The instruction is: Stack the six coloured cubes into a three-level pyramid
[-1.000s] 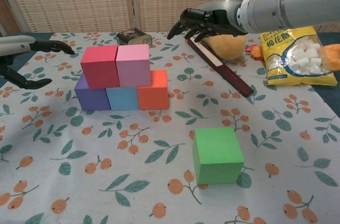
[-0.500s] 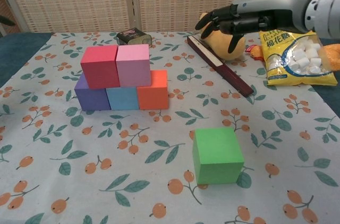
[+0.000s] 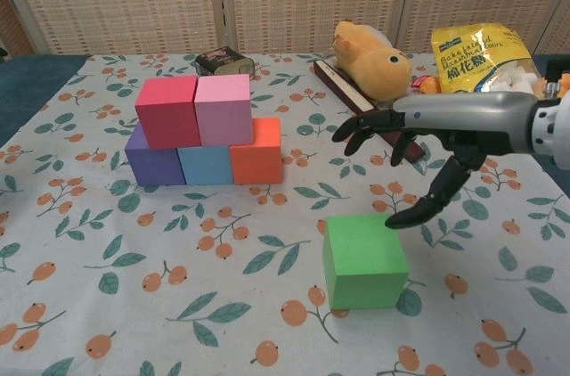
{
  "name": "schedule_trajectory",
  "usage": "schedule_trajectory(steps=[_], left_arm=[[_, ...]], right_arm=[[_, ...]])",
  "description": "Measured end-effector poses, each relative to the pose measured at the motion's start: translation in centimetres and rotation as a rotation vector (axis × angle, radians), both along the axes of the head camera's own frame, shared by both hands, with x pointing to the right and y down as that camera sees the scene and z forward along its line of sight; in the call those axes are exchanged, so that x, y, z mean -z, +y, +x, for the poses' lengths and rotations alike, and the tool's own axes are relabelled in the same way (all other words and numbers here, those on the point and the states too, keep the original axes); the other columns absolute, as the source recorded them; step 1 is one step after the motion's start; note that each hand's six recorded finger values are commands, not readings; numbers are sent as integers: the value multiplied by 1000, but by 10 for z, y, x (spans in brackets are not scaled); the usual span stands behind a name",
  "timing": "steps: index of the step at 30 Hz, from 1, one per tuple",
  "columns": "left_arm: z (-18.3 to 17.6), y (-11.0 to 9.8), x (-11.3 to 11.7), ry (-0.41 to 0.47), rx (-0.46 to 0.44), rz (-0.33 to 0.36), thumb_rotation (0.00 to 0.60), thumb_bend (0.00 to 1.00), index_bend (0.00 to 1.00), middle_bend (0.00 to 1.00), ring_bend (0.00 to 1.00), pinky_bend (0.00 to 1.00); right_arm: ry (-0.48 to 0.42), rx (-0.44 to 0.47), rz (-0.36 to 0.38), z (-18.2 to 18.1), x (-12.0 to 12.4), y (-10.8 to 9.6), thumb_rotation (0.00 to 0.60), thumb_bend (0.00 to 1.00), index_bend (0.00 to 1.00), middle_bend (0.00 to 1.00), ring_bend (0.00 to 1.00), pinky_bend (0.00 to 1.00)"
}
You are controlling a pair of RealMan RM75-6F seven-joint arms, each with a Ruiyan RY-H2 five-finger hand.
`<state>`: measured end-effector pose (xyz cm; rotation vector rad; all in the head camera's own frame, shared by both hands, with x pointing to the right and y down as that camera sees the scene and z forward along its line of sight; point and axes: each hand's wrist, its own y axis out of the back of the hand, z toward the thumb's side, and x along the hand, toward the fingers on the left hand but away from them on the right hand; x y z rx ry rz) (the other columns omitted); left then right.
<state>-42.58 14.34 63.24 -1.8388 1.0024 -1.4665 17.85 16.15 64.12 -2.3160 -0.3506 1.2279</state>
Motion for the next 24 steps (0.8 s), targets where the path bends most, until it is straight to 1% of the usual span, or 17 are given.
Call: schedule_trajectory(steps=[3,6,10,17,21,24], left_arm=[[0,1,0,9,3,-1,600,441,131,0,0,0],[0,1,1,12,4,-2,600,441,131,0,0,0],[0,2,0,15,4,-10,599,440,130,0,0,0],[0,1,0,18,5,-7,600,441,131,0,0,0],[2,0,0,25,5,-5,600,441,131,0,0,0],[2,1,0,25,3,-8,598,439,132,0,0,0]], right_arm=[[7,26,4,-5,-6,11,556,48,92,129,0,181],[14,24,1,-5,-10,19,558,48,92,122,0,153],[20,5,-33,-2,-16,30,562,47,92,121,0,151],[14,-6,-54,2,-18,40,568,47,110,121,0,147],[14,5,-43,0,-23,43,570,47,141,121,0,144],[10,20,-20,-4,-26,46,570,47,175,121,0,143]])
